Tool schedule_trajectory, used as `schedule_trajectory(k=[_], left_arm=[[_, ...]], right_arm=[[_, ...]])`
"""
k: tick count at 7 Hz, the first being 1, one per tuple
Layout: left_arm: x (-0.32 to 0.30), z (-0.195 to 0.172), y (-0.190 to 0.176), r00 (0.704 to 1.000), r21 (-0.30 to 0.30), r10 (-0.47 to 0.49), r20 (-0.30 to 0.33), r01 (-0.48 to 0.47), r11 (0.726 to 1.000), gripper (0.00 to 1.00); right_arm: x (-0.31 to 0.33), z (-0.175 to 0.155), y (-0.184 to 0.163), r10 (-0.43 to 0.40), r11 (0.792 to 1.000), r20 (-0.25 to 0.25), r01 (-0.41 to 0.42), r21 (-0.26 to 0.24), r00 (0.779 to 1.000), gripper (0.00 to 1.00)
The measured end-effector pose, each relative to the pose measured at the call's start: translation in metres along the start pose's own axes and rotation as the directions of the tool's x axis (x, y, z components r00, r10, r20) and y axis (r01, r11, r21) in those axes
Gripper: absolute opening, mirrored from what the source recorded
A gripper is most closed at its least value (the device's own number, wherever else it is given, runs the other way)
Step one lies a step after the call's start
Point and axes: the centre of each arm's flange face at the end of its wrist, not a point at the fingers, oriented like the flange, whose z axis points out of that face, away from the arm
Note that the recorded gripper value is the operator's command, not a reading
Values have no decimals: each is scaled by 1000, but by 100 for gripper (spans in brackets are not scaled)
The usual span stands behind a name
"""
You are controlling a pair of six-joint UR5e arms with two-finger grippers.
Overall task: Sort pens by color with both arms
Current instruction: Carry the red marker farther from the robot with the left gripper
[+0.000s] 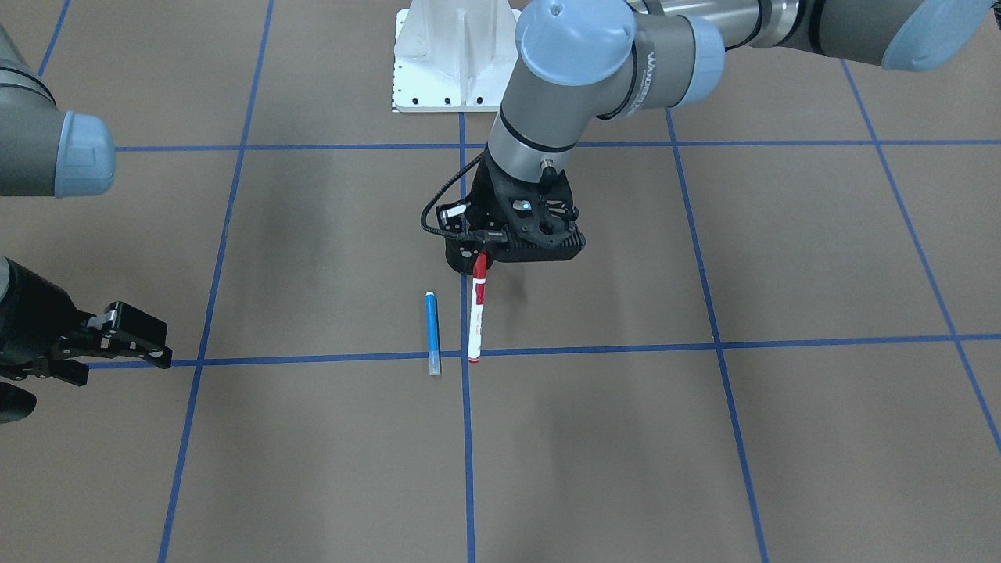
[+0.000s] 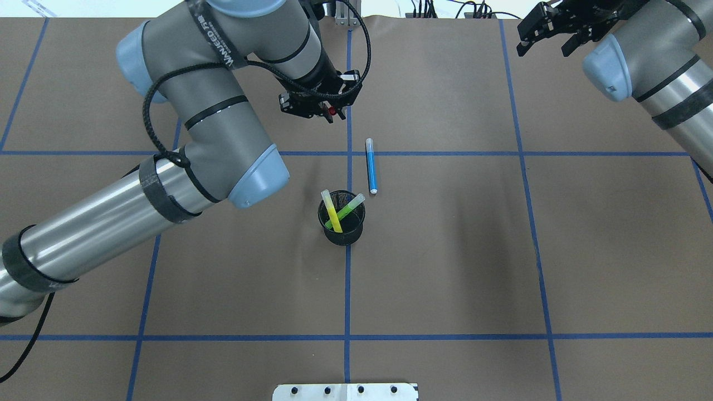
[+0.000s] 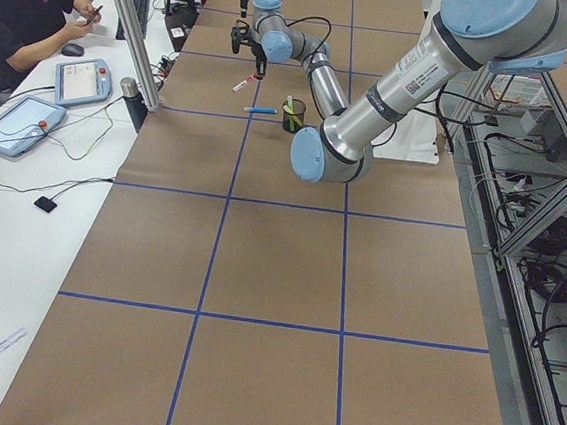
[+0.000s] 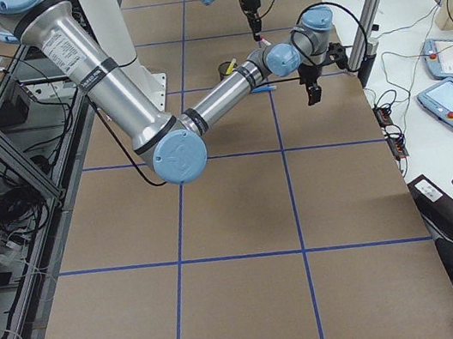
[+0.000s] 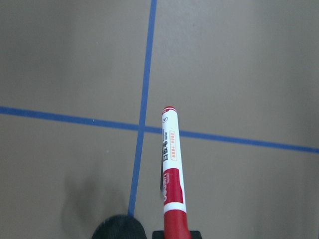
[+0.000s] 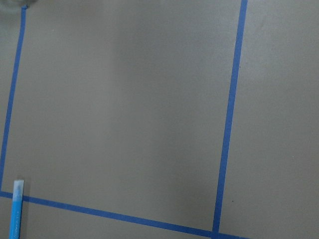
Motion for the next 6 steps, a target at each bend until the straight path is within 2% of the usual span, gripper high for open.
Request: schedule_trajectory(k=[2, 3, 6], left_arm=[[-10, 47, -49, 999, 24, 45, -1, -45, 999, 0], [-16, 58, -57, 996, 24, 93, 2, -93, 995, 0], [-17, 74, -45, 989, -38, 145, -3, -145, 989, 0]], right_arm=[[-1, -1, 0, -1, 1000, 1, 1, 1, 1000, 99], [-2, -1, 0, -2, 1000, 1, 2, 1, 1000, 99], [-4, -1, -1, -1, 1000, 0, 1, -1, 1000, 99]])
